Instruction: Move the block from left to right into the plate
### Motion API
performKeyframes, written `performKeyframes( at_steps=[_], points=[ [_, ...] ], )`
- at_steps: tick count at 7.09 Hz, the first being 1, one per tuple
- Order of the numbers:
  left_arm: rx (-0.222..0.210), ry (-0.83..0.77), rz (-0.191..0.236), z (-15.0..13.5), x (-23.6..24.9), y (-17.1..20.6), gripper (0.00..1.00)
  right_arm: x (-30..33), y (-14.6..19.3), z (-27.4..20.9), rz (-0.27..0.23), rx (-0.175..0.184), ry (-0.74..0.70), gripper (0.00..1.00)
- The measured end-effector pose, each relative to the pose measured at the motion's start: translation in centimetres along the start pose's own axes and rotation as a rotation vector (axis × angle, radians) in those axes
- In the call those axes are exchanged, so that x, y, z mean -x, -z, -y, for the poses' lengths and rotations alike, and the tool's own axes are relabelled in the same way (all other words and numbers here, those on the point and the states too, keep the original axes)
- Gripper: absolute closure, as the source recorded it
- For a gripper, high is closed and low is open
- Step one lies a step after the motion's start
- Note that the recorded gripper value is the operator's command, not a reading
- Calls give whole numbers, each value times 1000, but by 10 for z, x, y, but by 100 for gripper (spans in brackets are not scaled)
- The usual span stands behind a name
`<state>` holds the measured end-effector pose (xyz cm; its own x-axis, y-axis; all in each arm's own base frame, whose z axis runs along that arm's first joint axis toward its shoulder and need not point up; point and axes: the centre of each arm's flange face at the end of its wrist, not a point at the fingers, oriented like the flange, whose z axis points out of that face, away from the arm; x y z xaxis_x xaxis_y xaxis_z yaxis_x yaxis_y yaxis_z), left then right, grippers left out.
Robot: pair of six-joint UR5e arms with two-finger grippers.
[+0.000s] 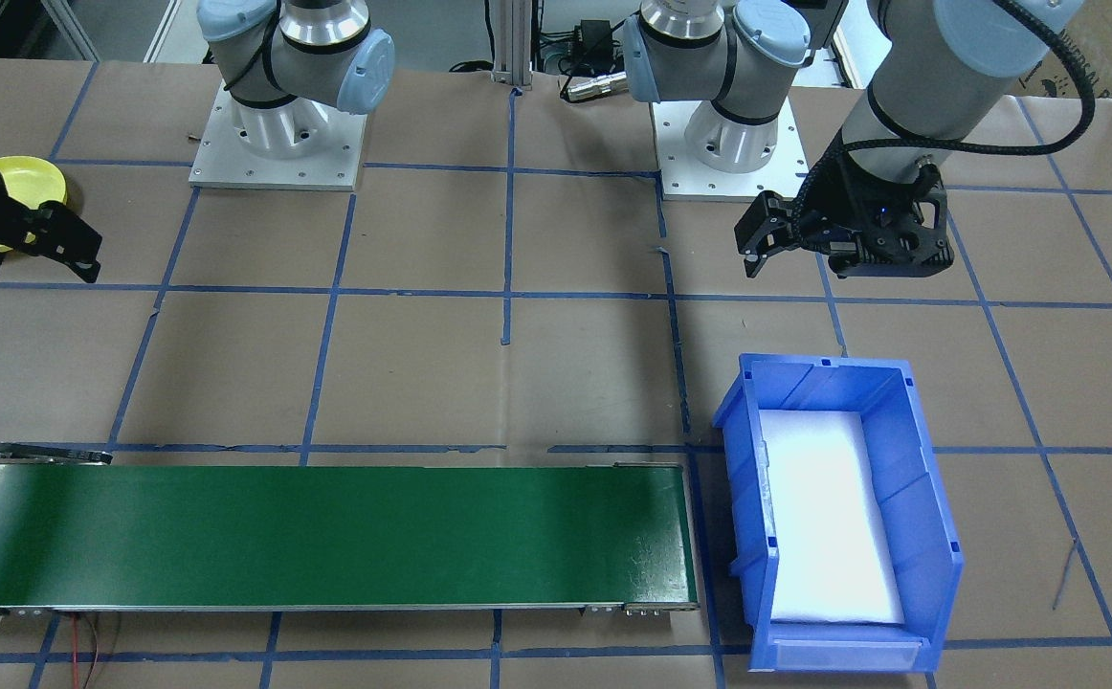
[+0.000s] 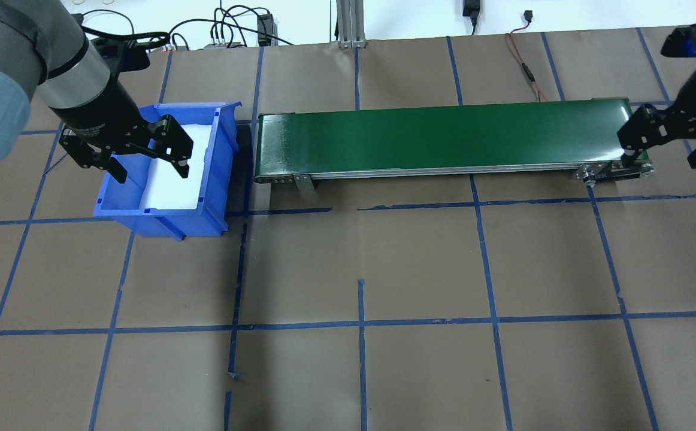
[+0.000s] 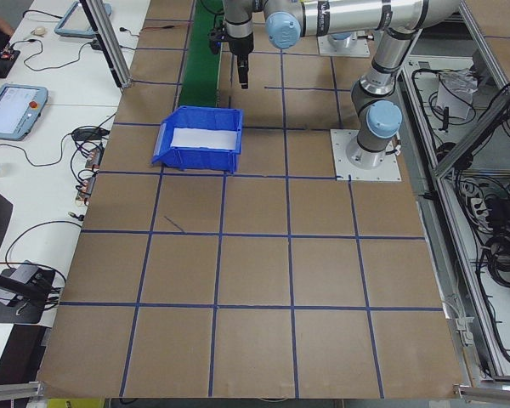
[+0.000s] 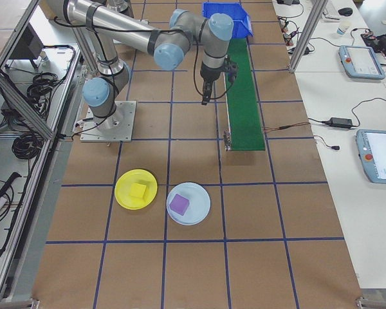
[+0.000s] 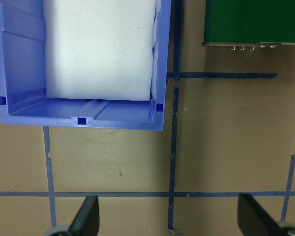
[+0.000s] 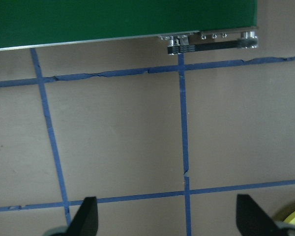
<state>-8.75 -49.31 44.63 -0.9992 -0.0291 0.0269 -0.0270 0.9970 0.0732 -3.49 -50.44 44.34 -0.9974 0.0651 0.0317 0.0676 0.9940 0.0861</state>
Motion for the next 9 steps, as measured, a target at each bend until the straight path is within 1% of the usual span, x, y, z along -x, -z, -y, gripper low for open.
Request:
performKeyframes(
  at_steps=[1,2,3,4,5,6,7,8,9],
  points=[
    [0,1,0,0,0,0,0,33,22,1,-4,-29,22,0],
    [0,0,1,0,0,0,0,65,38,-1,7,-58,45,0],
    [0,0,0,0,0,0,0,89,50,-5,43,-83,49,0],
    [-4,0,-1,0,0,0,0,103,60,-8,74,-99,39,0],
    [-8,-2,0,1,0,1,0,108,72,-9,77,-102,35,0],
    [-8,-3,1,1,0,1,0,108,84,-9,68,-90,34,0],
    [-7,-4,1,1,0,0,0,110,84,-8,65,-69,34,0],
    [-6,-4,1,1,-1,0,0,118,78,-9,63,-64,43,0],
    [-7,-5,1,1,-1,0,0,128,72,-8,60,-78,62,0]
  ],
)
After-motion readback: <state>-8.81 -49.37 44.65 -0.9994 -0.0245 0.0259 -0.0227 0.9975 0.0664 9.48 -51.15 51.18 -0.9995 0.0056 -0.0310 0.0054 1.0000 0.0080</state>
